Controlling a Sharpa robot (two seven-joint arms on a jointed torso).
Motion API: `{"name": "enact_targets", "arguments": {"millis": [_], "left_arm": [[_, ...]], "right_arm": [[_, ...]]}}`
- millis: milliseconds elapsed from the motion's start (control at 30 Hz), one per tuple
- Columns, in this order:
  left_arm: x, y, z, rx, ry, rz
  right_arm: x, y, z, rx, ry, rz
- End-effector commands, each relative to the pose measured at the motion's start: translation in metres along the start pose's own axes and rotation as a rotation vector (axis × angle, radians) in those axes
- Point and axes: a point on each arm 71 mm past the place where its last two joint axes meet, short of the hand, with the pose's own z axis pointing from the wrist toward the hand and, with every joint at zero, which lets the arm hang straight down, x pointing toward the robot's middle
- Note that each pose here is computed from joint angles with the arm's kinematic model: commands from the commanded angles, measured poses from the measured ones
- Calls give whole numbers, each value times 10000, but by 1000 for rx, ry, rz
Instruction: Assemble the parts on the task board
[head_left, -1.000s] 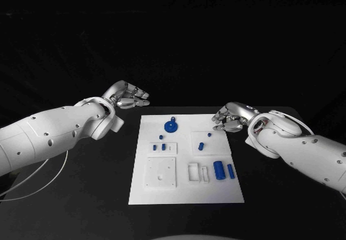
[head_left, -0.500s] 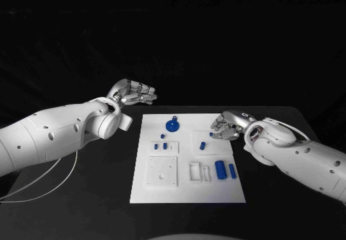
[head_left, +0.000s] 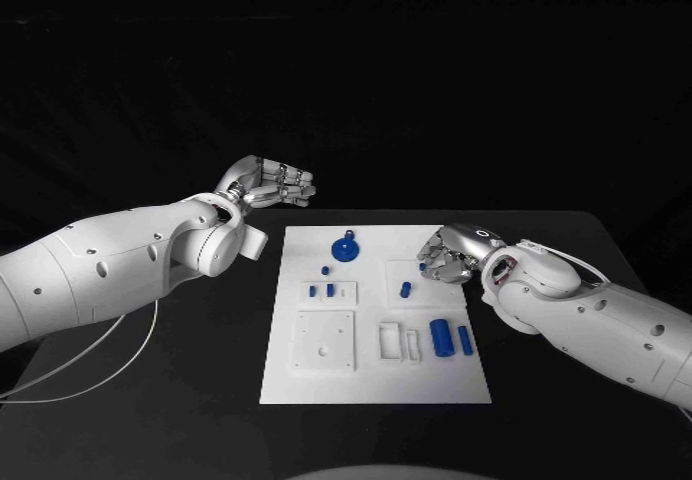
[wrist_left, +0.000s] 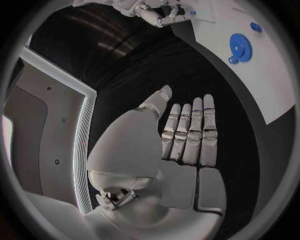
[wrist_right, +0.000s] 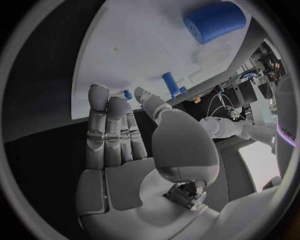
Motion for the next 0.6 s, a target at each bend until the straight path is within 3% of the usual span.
{"name": "enact_targets", "arguments": {"millis": [33, 300, 600], "left_arm": [[38, -35, 6, 18, 24, -22], [51, -40, 3, 19, 29, -25], [57, -39, 7, 17, 32, -27]], "right_arm": [[0, 11, 12, 0, -22, -25], [36, 46, 50, 4, -31, -37], [136, 86, 69, -5, 7, -43]]}}
